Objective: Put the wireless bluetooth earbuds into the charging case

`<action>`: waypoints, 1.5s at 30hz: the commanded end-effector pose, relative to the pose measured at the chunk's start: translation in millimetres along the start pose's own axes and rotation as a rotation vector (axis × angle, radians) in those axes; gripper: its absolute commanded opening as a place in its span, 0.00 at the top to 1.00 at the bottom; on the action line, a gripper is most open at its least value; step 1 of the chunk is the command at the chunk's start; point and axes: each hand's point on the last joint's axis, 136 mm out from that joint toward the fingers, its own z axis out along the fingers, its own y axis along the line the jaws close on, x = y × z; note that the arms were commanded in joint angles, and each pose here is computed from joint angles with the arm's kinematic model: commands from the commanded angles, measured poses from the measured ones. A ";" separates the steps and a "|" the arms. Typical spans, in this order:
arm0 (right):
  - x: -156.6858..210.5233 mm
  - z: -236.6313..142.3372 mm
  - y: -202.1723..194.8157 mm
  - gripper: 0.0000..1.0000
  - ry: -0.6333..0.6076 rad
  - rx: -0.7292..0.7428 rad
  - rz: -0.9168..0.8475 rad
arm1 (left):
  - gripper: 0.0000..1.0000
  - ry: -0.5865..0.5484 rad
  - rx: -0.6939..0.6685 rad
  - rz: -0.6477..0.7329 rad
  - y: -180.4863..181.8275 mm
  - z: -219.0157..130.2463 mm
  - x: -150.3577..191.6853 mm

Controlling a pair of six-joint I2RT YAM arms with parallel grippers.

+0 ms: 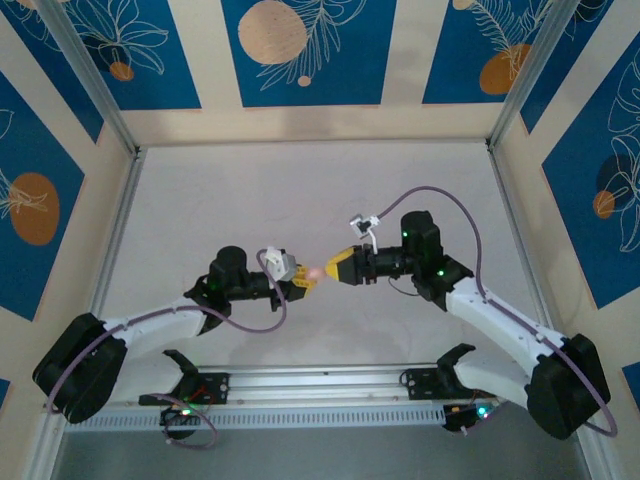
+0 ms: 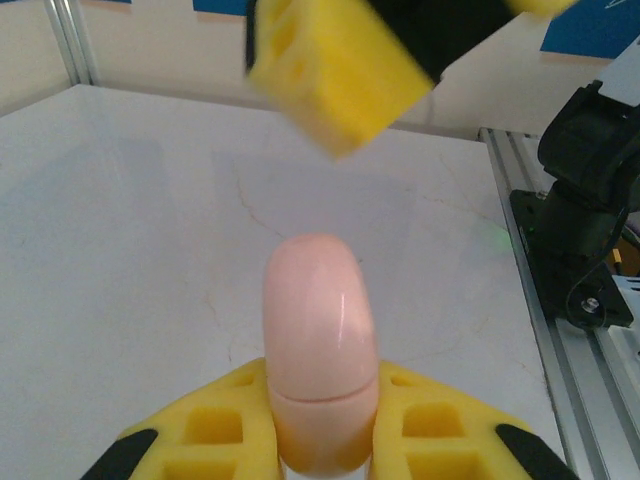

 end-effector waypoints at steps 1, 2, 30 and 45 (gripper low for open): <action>4.5 -9.3 -23.7 0.60 -0.020 0.118 0.079 | 0.82 0.011 -0.022 -0.032 7.6 6.5 -6.5; 3.3 -13.7 -36.3 0.59 -0.035 0.183 0.118 | 0.83 0.032 -0.034 -0.061 12.0 9.0 -4.1; 19.1 -61.7 -131.2 0.55 -0.106 0.581 0.424 | 0.85 0.546 -0.193 -0.833 78.8 89.3 83.6; 20.5 -66.8 -143.8 0.53 -0.101 0.616 0.421 | 0.54 0.747 -0.310 -0.801 98.0 79.8 111.9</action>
